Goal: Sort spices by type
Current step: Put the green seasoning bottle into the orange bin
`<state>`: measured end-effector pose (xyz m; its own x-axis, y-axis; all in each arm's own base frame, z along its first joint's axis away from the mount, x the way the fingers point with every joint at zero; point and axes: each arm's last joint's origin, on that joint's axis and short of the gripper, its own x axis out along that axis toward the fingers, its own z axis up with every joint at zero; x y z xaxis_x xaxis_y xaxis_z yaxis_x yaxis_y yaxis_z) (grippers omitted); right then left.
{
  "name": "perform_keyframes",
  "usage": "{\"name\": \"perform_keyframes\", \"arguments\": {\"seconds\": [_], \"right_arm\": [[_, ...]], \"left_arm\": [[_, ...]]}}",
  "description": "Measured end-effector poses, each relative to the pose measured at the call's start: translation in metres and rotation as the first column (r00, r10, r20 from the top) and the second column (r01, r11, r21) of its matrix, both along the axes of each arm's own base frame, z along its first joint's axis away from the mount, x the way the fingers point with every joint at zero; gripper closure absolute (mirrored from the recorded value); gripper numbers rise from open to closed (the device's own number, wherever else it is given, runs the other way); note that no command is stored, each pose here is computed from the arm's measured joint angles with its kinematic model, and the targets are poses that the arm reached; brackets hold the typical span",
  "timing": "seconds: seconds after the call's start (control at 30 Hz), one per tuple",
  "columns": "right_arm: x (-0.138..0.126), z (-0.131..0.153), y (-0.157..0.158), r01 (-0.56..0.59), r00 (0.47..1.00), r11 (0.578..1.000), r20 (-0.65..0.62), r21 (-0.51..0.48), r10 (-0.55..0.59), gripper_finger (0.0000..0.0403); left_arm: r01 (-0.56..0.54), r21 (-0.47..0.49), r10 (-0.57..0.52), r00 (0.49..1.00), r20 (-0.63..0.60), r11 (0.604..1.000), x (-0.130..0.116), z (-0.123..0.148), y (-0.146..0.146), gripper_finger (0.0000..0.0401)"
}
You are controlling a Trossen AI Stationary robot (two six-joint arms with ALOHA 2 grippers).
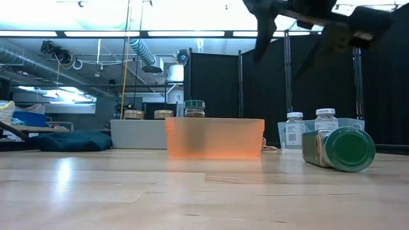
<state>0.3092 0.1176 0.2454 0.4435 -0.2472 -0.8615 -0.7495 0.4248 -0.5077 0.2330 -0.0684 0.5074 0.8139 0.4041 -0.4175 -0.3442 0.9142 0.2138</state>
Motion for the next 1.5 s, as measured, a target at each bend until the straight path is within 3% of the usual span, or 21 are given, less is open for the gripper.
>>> {"name": "perform_keyframes", "arguments": {"seconds": [0.17, 0.43, 0.67, 0.97, 1.5], "right_arm": [[0.005, -0.010, 0.003, 0.037, 0.999, 0.999, -0.002, -0.023, -0.037, 0.0067], [-0.001, -0.019, 0.022, -0.020, 0.995, 0.992, -0.090, 0.128, 0.032, 0.0060], [-0.008, -0.021, 0.035, -0.079, 0.980, 0.958, -0.155, 0.274, 0.125, 0.0066], [-0.015, -0.046, 0.027, -0.160, 0.957, 0.955, -0.199, 0.251, 0.212, 0.0066], [-0.030, -0.095, 0.010, -0.154, 0.951, 0.950, -0.220, 0.271, 0.217, 0.0081]], "left_arm": [[0.000, 0.000, 0.000, 1.000, 0.000, 1.000, 0.000, 0.000, 0.000, 0.0111], [0.000, 0.001, 0.000, 1.000, -0.004, 1.000, 0.000, 0.000, 0.000, 0.0111], [-0.005, -0.003, 0.005, 1.000, -0.016, 1.000, -0.001, -0.002, 0.000, 0.0111], [-0.010, -0.013, 0.010, 1.000, -0.011, 1.000, -0.001, -0.002, 0.000, 0.0111], [-0.020, -0.032, 0.020, 1.000, -0.001, 0.999, -0.001, -0.002, 0.000, 0.0111]]}}
